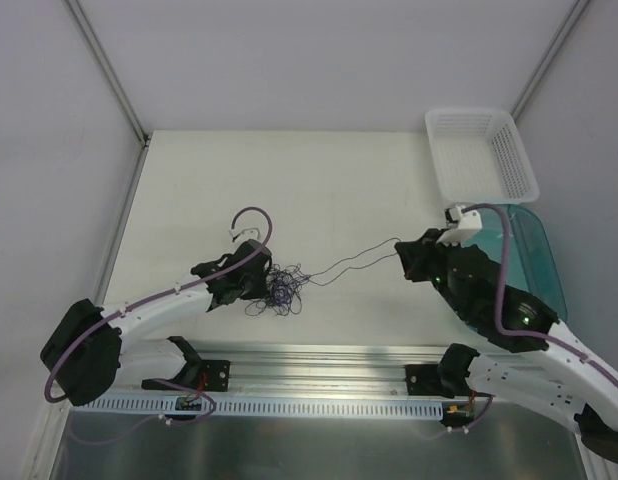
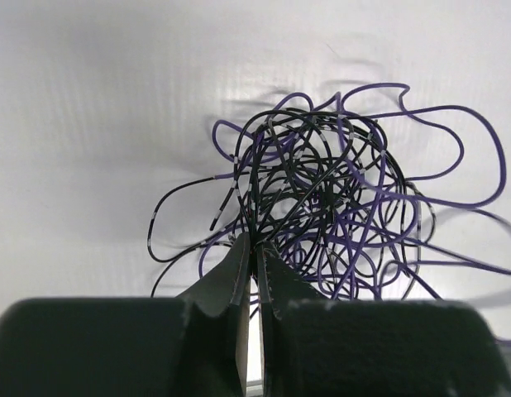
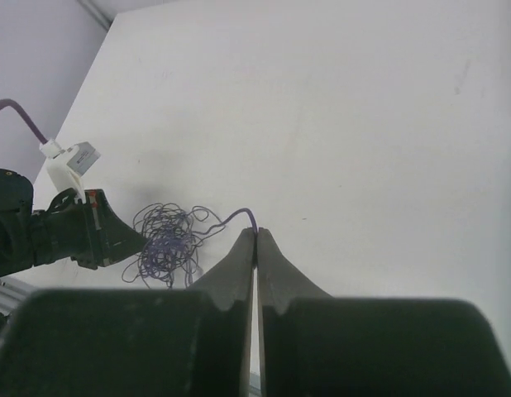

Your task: Untangle the cables

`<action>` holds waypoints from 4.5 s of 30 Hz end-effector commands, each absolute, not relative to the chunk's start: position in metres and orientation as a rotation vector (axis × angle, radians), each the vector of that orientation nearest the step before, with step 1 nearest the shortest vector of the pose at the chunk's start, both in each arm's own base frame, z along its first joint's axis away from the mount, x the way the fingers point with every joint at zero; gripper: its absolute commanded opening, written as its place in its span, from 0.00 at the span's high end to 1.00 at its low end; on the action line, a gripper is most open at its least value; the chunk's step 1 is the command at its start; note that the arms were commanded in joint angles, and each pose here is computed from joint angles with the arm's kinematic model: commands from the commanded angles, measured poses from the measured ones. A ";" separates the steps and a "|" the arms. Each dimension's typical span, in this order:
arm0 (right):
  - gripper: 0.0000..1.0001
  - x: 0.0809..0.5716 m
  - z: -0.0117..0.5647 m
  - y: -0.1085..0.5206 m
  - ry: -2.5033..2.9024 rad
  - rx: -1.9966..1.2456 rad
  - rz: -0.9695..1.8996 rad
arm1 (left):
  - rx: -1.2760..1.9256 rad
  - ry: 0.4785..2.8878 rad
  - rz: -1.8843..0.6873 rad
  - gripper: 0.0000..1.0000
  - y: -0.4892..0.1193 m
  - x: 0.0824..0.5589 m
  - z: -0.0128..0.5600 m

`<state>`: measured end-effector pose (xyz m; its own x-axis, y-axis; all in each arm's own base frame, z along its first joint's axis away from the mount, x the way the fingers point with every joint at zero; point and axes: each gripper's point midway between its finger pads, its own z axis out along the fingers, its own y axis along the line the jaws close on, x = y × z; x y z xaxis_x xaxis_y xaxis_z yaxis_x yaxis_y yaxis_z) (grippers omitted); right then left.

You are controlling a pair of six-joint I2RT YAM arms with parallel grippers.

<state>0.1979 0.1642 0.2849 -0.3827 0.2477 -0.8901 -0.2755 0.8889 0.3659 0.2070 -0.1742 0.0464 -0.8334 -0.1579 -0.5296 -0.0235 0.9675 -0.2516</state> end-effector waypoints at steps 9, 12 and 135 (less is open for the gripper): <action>0.99 0.167 0.319 0.069 1.804 0.059 0.393 | -0.263 2.501 -0.073 1.00 -0.114 0.237 0.056; 0.99 0.164 0.324 0.065 1.802 0.052 0.400 | -0.312 2.497 -0.022 1.00 -0.099 0.239 0.052; 0.10 0.192 0.152 0.294 2.164 -0.241 0.737 | -0.061 2.567 -0.524 0.71 -0.188 0.218 0.043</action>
